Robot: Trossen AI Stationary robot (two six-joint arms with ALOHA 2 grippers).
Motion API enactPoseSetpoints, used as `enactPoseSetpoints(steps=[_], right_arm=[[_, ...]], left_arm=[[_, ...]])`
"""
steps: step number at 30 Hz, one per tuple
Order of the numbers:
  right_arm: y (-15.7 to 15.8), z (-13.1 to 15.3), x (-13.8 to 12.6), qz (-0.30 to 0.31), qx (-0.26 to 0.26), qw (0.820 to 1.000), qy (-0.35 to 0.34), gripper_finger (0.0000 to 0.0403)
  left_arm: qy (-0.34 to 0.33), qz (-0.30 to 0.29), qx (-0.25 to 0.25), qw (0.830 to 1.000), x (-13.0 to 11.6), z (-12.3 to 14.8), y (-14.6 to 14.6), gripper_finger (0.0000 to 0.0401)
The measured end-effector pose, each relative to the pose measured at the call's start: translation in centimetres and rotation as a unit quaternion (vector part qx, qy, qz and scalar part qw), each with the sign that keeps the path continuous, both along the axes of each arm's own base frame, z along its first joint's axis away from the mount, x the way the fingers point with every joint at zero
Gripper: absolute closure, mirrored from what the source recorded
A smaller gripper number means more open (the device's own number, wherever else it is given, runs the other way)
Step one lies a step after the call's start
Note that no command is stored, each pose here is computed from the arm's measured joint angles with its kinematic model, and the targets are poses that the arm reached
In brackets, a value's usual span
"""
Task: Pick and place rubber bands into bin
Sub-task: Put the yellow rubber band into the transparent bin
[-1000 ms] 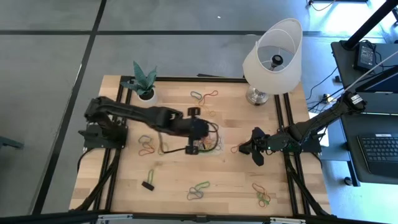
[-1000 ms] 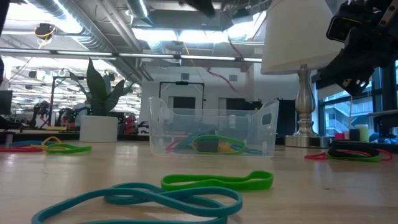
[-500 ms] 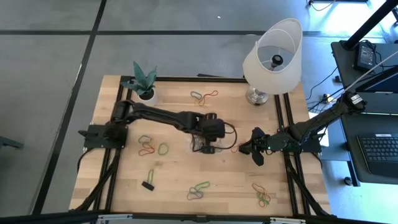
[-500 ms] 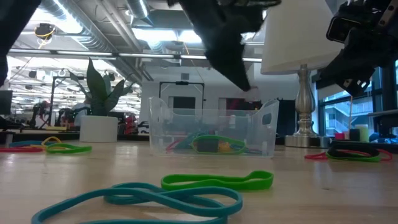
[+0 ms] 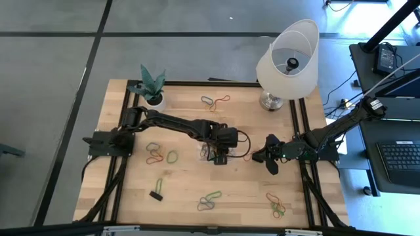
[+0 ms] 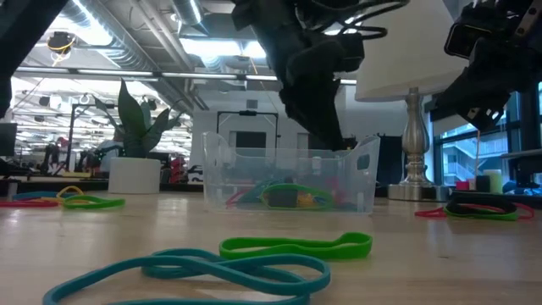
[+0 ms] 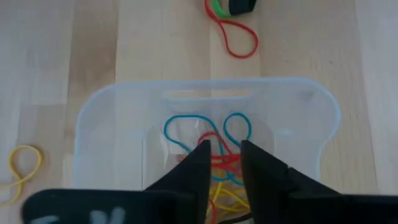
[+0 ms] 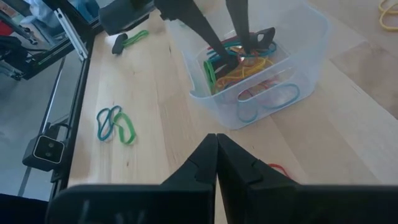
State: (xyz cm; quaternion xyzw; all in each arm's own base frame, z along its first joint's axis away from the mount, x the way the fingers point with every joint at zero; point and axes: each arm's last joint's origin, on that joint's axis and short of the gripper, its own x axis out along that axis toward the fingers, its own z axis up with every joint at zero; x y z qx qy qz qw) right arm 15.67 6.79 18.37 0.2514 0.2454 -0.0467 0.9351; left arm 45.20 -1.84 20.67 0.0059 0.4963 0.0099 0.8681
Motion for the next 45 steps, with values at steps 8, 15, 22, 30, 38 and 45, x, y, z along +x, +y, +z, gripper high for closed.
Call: enactPoseSetpoints(steps=[8,15,22,30,38,45], right_arm=[[0.0,0.0,0.0,0.000,0.001,1.000,-0.001,0.0389],[0.0,0.0,0.0,-0.001,0.002,1.000,-0.002,0.0389],[0.0,0.1,0.1,-0.003,0.008,1.000,-0.005,0.0389],[0.0,0.2,0.1,-0.008,0.017,1.000,-0.009,0.0389],[-0.7,0.7,0.7,-0.038,0.023,0.998,-0.039,0.0397],[-1.0,4.5,2.5,-0.105,-0.032,0.989,-0.101,0.0400]], left_arm=[[-0.007,0.010,-0.006,1.000,-0.6,1.5,0.0,0.0275],[-0.044,0.050,0.052,0.996,-3.5,7.2,0.1,0.0304],[-0.040,0.018,0.099,0.994,-9.3,12.0,-1.1,0.0393],[-0.057,0.050,0.055,0.996,-17.9,9.8,-1.9,0.0399],[-0.172,0.063,-0.017,0.983,-25.8,5.1,-2.3,0.0400],[-0.195,0.072,-0.032,0.978,-30.8,1.6,-1.1,0.0400]])
